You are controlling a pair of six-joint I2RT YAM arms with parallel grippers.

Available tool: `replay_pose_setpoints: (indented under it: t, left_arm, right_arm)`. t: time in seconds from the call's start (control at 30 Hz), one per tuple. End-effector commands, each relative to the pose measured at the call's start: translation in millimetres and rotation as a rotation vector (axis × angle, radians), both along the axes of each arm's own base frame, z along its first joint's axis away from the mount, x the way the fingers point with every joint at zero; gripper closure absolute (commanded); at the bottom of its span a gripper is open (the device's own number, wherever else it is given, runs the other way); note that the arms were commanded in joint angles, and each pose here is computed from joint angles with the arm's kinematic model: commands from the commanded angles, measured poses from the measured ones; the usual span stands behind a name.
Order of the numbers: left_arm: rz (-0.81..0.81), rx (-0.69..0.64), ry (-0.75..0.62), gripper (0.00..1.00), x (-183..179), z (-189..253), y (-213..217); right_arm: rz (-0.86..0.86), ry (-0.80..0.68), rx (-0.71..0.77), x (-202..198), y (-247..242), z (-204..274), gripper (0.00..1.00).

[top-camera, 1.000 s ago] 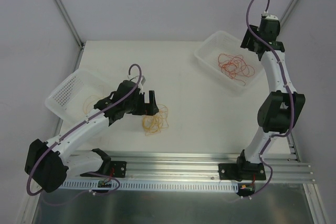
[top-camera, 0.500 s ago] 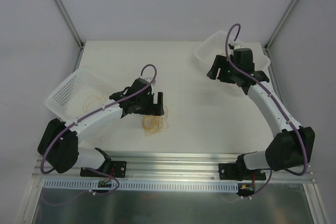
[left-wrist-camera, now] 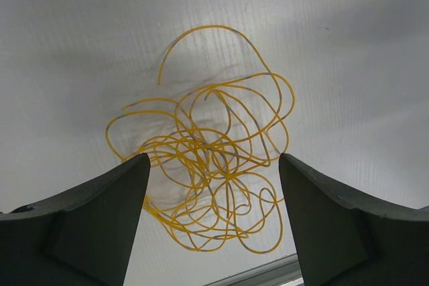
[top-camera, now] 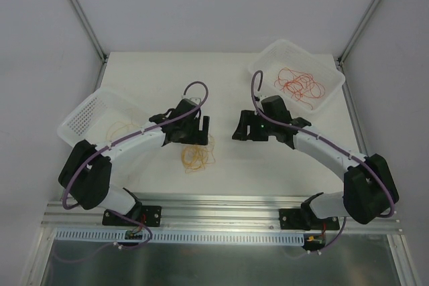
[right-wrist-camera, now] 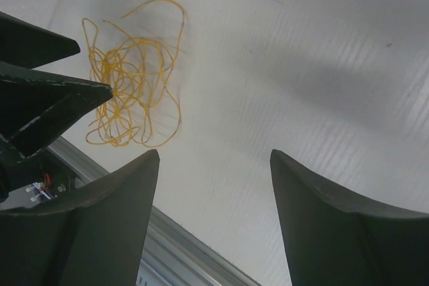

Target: Untangle the cables

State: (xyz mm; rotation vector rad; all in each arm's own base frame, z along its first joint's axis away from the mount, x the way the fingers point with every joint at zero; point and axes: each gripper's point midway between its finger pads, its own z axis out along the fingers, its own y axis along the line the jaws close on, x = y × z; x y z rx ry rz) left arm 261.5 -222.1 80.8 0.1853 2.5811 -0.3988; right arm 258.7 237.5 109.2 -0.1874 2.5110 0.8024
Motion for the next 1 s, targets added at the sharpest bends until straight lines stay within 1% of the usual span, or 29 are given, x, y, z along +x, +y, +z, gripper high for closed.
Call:
replay_pose_setpoints:
  t: [0.0, 0.17, 0.3, 0.4, 0.53, 0.57, 0.67, 0.73, 0.8, 0.87, 0.9, 0.97]
  left_arm:
    - [0.022, 0.011, -0.073, 0.22, 12, 16, 2]
    - [0.022, -0.014, -0.073, 0.25, 11, 21, 17]
    - [0.000, 0.023, -0.088, 0.27, 17, 19, 29]
    - [0.002, 0.024, -0.095, 0.28, 21, 21, 34]
    - [0.001, 0.013, -0.107, 0.29, 25, 27, 36]
    - [0.002, 0.012, -0.110, 0.29, 26, 28, 37]
    - [0.006, 0.008, -0.113, 0.29, 27, 29, 39]
    - [0.007, 0.010, -0.114, 0.29, 25, 29, 41]
    - [0.010, 0.009, -0.108, 0.29, 23, 26, 42]
    - [0.009, 0.006, -0.103, 0.29, 21, 25, 43]
    - [0.005, 0.003, -0.098, 0.29, 20, 24, 42]
    - [-0.007, 0.004, -0.091, 0.28, 17, 22, 42]
  right_arm:
    - [0.033, -0.100, 0.112, 9, 24, 29, 0.30]
    - [0.091, -0.102, 0.128, -1, 43, 28, 0.30]
    - [0.143, -0.102, 0.156, -9, 63, 32, 0.31]
    - [0.185, -0.105, 0.156, -14, 81, 33, 0.31]
    - [0.229, -0.090, 0.170, -24, 110, 23, 0.30]
    - [0.248, -0.064, 0.156, -29, 118, 10, 0.30]
    - [0.283, -0.045, 0.177, -36, 138, 3, 0.30]
    - [0.299, -0.020, 0.171, -38, 144, -9, 0.32]
    - [0.313, -0.004, 0.158, -38, 147, -18, 0.38]
    - [0.329, 0.006, 0.149, -40, 148, -24, 0.47]
    - [0.322, 0.020, 0.129, -41, 144, -30, 0.59]
    - [0.318, 0.026, 0.104, -41, 138, -37, 0.69]
